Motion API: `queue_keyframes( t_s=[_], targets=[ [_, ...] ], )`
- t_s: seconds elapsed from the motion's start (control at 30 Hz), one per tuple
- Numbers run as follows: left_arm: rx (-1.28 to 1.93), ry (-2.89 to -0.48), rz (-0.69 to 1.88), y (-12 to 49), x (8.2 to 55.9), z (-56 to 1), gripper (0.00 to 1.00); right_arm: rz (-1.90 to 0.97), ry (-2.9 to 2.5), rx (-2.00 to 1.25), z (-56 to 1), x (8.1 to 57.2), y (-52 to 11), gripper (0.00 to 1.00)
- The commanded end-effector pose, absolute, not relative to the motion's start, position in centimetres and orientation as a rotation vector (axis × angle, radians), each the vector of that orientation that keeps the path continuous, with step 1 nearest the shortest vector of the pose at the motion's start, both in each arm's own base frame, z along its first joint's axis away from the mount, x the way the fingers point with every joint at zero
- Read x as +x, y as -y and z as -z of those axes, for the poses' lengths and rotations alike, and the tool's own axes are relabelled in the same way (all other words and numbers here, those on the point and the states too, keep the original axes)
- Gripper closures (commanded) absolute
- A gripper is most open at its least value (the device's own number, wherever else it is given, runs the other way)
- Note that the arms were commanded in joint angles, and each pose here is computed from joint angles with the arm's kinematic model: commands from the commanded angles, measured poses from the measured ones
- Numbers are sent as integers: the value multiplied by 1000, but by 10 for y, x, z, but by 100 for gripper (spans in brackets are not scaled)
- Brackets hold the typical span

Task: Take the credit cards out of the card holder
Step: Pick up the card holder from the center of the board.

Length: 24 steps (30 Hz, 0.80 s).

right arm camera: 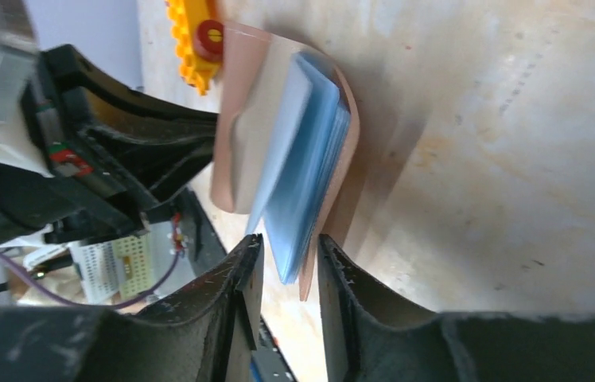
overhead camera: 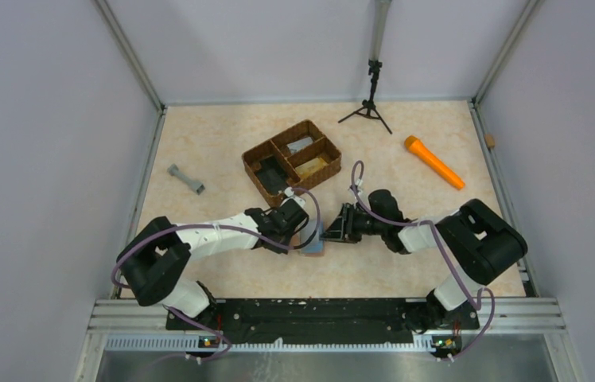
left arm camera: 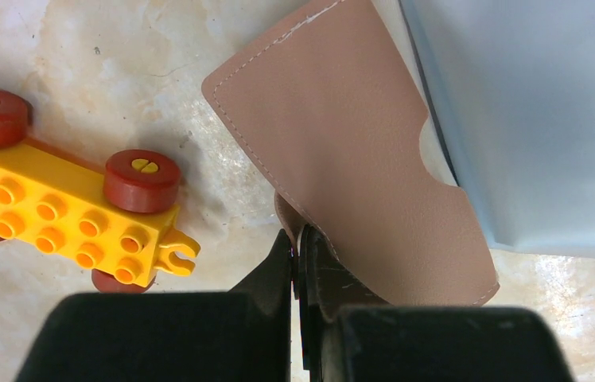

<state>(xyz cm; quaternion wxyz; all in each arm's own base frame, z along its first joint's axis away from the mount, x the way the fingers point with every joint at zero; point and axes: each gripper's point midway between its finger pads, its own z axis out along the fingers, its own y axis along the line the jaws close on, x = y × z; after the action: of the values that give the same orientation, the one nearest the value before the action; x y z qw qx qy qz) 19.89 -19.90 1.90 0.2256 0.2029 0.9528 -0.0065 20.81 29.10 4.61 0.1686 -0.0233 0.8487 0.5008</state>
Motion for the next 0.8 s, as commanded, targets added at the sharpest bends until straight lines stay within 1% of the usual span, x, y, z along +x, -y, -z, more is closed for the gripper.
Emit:
queue_keyframes(
  t_s=[0.0, 0.17, 0.27, 0.47, 0.63, 0.77],
  targets=[
    [554, -2575, 162, 224, 204, -25, 100, -1616, -2228, -156, -93, 206, -309, 71],
    [551, -2575, 179, 226, 203, -26, 100, -1592, -2241, -147, -90, 206, -308, 74],
    [550, -2577, 181, 226, 203, -26, 100, -1590, -2234, -157, -89, 206, -307, 74],
    [550, -2587, 186, 228, 202, -23, 100, -1596, -2231, -179, -90, 205, -310, 69],
    [550, -2583, 189, 229, 202, -24, 100, -1494, -2286, -179, -80, 207, -305, 68],
    [546, -2578, 192, 230, 203, -26, 100, -1364, -2338, -186, -71, 210, -297, 60]
  ],
)
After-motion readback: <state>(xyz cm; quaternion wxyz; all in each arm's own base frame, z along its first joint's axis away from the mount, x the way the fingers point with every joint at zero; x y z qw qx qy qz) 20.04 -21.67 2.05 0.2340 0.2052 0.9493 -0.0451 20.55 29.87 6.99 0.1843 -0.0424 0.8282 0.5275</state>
